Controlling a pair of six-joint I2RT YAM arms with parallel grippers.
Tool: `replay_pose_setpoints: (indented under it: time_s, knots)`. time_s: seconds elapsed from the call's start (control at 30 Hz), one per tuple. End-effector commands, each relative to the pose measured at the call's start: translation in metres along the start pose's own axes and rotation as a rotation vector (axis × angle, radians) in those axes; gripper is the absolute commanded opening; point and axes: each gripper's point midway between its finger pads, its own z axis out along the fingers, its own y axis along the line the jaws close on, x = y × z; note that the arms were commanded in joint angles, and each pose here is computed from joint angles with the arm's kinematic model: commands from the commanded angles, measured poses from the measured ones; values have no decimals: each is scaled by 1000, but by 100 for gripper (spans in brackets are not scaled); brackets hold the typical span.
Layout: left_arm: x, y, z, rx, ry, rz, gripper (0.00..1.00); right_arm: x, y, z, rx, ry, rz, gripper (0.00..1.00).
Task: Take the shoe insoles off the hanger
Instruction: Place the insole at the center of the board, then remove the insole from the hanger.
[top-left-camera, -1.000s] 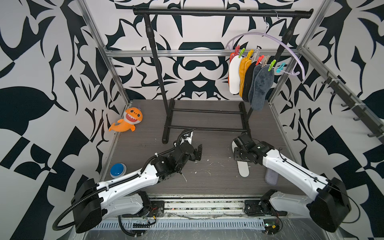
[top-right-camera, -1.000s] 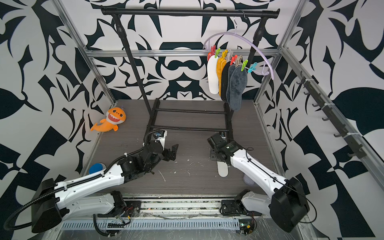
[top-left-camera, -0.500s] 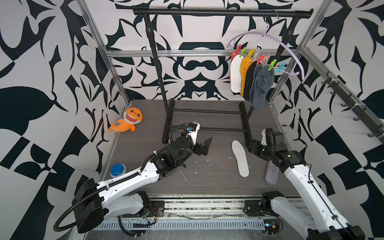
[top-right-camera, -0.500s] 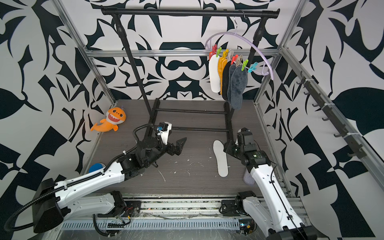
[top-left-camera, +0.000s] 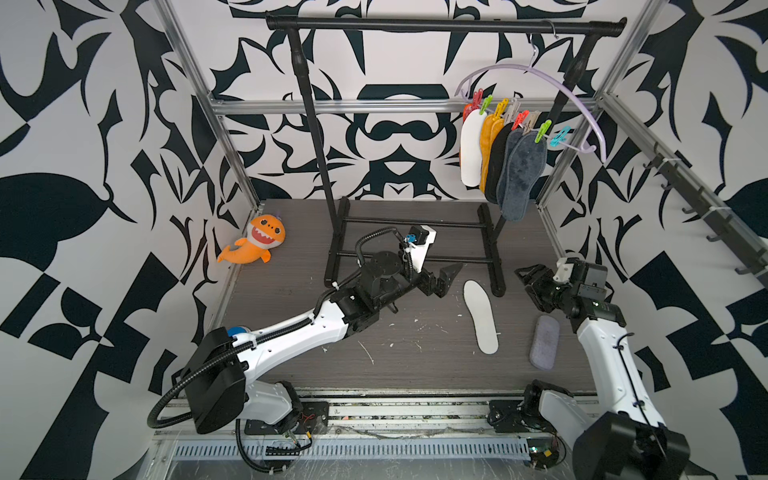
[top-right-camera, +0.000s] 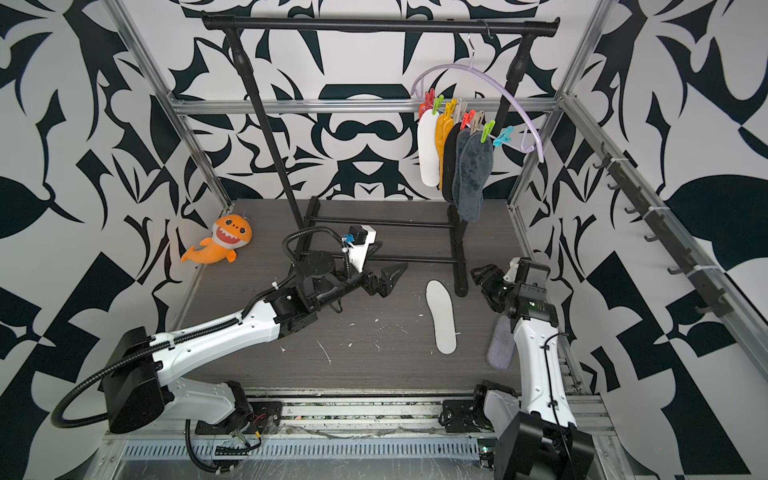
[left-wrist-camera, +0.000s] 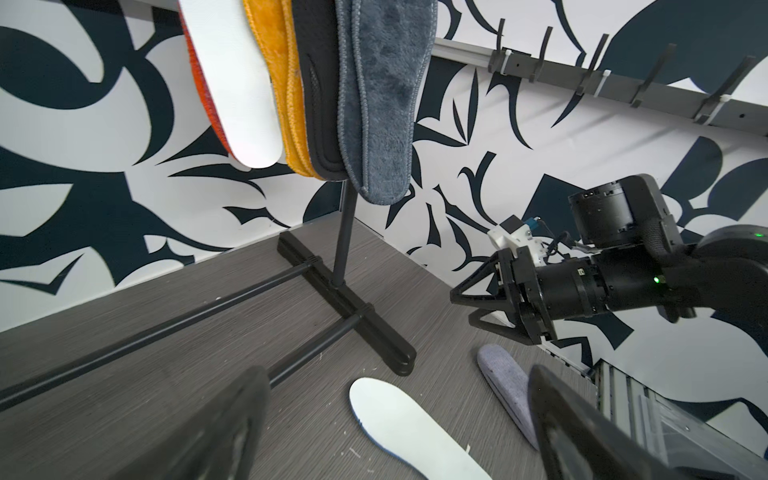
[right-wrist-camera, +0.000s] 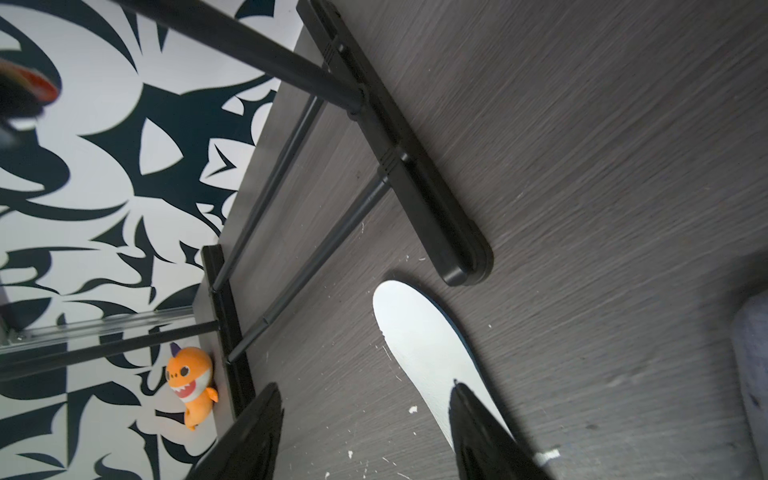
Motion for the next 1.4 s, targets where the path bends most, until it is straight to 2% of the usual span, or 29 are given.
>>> replay_pose_setpoints:
  time_s: [0.0,0.33,0.5,0.57,0.73,0.93,1.13,1.23,1.37]
  knots:
    - [-28,-13,12,72,-92,30,99,-26,32,-9,-130,-58,17,66]
    - [-26,-12,53,82,-135,36,99,-77,70,-13,-282,-140,84,66]
    - [-18,-11,58,81,-114,26,99,-104,126,-35,-500,-188,5,66]
    - [-14,-9,58,77,-107,26,99,-109,141,-44,-524,-200,-43,68]
    - [-11,-7,58,68,-108,24,99,-111,167,-68,-562,-257,-206,75]
    - [-13,-8,62,72,-119,12,99,-111,204,-86,-681,-267,-387,77]
    - [-14,-8,66,76,-123,2,99,-95,225,-75,-712,-219,-516,77]
    - [-15,-8,66,78,-123,-6,100,-79,235,-60,-680,-184,-591,76]
    - [-15,-9,64,78,-122,-8,100,-75,239,-45,-646,-176,-607,76]
